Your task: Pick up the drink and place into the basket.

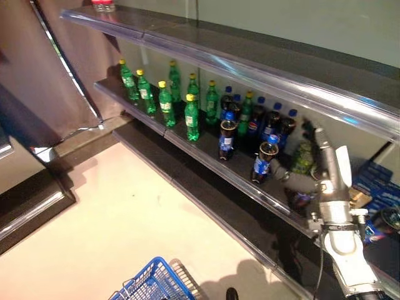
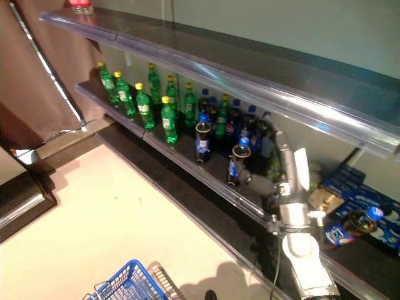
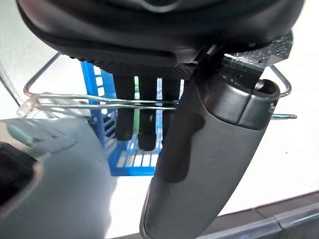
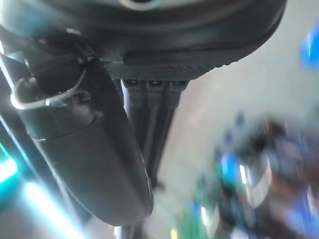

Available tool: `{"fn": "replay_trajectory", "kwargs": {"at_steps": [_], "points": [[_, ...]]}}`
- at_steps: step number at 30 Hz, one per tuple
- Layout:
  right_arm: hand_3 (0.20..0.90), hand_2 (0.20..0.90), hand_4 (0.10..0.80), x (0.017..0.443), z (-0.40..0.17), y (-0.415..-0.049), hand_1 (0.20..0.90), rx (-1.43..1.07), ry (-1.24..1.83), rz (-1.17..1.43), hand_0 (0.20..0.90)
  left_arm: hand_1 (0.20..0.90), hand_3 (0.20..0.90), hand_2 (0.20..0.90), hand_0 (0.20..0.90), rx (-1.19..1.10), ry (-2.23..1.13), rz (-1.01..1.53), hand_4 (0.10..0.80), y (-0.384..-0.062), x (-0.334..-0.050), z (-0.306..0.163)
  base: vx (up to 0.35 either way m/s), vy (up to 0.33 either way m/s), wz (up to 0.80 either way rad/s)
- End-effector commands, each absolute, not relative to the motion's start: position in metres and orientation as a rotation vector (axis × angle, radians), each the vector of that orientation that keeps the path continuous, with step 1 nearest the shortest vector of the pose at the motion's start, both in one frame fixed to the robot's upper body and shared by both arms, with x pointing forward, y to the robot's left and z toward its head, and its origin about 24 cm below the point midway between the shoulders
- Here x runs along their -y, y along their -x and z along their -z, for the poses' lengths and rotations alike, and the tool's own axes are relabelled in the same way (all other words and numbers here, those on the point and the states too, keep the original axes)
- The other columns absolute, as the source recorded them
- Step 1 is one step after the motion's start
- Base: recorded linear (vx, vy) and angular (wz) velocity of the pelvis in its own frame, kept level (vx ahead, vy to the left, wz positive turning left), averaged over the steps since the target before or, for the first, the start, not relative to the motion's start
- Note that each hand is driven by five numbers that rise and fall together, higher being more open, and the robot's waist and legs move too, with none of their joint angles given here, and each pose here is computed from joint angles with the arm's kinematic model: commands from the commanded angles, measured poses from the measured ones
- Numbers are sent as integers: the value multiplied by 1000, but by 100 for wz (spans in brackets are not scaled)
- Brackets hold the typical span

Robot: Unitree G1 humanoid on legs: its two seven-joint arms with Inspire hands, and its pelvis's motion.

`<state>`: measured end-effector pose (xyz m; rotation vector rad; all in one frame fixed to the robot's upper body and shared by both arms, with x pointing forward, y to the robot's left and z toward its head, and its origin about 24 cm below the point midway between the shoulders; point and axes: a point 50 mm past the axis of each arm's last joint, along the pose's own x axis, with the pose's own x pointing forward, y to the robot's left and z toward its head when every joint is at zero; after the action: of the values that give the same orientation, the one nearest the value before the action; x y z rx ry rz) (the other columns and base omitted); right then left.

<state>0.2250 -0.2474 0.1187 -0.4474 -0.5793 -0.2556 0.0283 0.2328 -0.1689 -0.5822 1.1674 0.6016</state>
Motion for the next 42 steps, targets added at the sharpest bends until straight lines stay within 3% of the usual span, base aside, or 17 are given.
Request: {"fn": "replay_trajectory", "kwargs": {"at_steps": [1, 12, 30, 42], "points": [[900, 900, 800, 247, -185, -212, 900, 996, 412, 341, 900, 300, 200, 300, 300, -1046, 622, -472, 100, -64, -225, 166, -19, 36, -35], [900, 900, 800, 272, -167, -214, 900, 845, 200, 470, 900, 300, 200, 300, 300, -1058, 593, -450, 100, -68, -227, 165, -4, 23, -14], [900, 900, 800, 266, -121, -236, 900, 601, 134, 422, 900, 300, 200, 300, 300, -1049, 571, -458, 100, -75, -239, 160, 10, -33, -18], [900, 900, 800, 248, -88, -232, 900, 473, 430, 303, 900, 300, 200, 300, 300, -1015, 571, -407, 100, -85, -233, 158, 32, -36, -2]]}}
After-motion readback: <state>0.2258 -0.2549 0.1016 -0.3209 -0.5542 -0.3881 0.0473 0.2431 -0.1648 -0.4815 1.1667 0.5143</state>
